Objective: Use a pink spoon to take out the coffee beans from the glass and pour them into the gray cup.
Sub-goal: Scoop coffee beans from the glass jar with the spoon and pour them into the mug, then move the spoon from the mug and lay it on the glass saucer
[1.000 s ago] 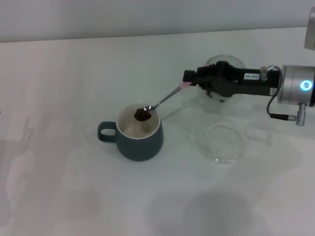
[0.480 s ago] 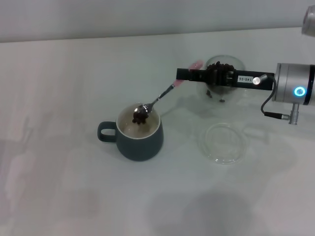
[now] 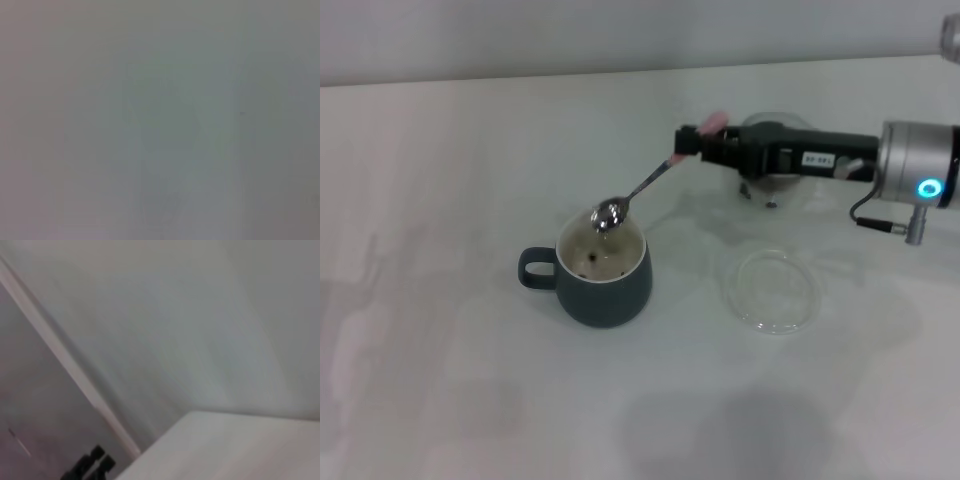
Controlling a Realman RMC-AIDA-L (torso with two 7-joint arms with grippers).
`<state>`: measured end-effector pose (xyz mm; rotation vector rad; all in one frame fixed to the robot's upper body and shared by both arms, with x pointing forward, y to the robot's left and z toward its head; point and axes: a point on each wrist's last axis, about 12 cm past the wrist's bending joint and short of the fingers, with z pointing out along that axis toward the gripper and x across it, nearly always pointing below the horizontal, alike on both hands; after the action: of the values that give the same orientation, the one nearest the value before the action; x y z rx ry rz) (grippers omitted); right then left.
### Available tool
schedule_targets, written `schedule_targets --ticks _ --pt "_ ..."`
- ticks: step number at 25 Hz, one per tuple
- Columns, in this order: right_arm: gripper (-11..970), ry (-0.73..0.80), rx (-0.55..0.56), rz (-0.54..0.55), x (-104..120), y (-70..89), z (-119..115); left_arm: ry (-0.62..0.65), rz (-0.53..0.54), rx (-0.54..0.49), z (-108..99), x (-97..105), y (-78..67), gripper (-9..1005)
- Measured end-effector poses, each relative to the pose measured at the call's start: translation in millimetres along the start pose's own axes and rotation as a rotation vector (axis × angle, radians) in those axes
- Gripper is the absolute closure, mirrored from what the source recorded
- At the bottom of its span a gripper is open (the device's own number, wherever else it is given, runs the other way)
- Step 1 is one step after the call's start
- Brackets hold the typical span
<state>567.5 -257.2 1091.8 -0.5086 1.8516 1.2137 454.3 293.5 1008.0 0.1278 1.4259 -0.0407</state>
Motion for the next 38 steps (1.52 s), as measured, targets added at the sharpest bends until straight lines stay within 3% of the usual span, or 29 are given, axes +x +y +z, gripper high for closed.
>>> schedule_targets --ticks 3,9,15,20,29,38 --pt "682 -0.038 0.000 0.021 -11 -3.0 -17 0.000 0.000 -0.002 0 0 0.2 197" --pt "676 -0.012 0.058 0.068 -37 -15.4 -82 -0.001 -0.002 -0.002 0 0 -0.4 197" --pt "671 0.113 0.130 0.118 -27 -21.3 -118 -0.001 -0.002 -0.001 0 0 -0.6 197" --pt "667 0.195 0.194 0.157 -5 -26.9 -118 -0.005 -0.004 0.001 2 -1 -1.5 196" --pt "660 0.234 0.266 0.175 13 -33.6 -110 -0.007 -0.003 0.003 3 -1 -1.7 196" --pt "652 0.266 0.255 0.224 25 -32.1 -99 -0.009 -0.002 0.006 4 -1 -1.6 195"
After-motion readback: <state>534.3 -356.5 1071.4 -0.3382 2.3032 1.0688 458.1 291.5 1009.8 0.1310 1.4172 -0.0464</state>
